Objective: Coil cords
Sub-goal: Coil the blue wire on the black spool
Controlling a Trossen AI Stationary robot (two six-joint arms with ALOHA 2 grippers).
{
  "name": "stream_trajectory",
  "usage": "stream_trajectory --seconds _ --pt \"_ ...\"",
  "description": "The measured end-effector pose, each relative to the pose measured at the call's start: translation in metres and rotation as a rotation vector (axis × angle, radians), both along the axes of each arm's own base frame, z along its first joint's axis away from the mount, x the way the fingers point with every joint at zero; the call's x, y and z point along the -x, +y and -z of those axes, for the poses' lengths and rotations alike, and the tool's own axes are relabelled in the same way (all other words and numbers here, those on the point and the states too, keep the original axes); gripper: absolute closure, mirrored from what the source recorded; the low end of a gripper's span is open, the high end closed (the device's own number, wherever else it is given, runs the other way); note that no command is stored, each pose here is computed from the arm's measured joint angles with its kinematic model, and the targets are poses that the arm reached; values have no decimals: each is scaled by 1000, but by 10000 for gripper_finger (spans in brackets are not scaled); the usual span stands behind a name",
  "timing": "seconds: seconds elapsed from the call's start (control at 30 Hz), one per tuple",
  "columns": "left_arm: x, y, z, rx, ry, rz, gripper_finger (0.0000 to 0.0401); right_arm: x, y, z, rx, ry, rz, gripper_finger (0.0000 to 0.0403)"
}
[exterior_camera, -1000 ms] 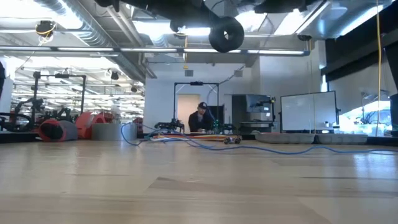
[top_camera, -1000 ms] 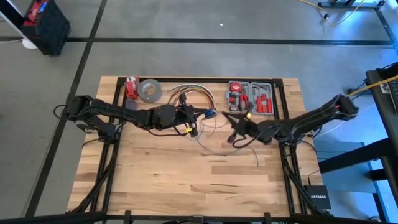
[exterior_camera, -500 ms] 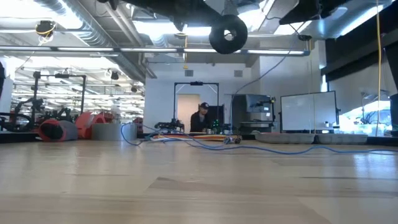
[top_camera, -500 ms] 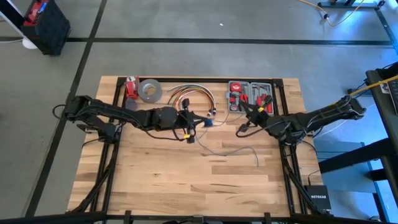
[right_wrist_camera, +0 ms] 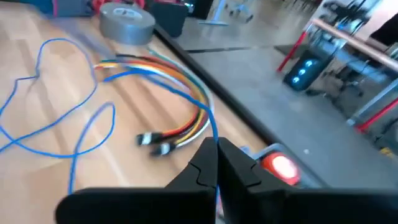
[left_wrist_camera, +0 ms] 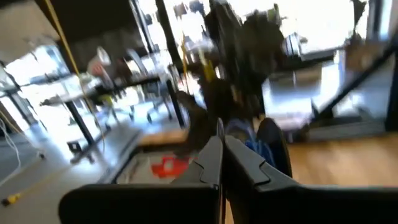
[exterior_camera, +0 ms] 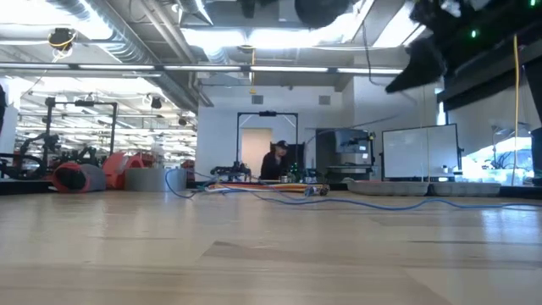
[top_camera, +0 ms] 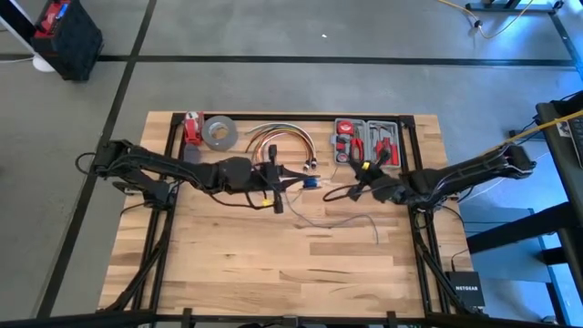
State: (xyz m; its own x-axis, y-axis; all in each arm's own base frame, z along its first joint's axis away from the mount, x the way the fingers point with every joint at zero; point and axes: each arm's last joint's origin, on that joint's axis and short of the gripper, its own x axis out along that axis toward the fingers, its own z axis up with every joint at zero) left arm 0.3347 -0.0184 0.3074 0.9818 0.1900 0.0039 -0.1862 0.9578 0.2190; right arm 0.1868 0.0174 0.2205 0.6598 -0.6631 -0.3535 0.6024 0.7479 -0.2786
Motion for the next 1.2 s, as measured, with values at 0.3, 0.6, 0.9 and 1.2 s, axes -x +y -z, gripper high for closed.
stream_trajectory --seconds 0.3,0.6,0.9,1.2 --pt "-2 6 -12 41 -156 -19 401 -29 9 33 -68 -189 -150 401" --pt "-2 10 -12 42 -163 -31 401 -69 19 52 -83 -294 -319 393" --pt "-2 11 -14 47 -189 -34 401 -97 24 82 -81 -173 -328 392" --pt "-2 11 -12 47 -164 -34 401 -95 28 76 -58 -144 -340 321"
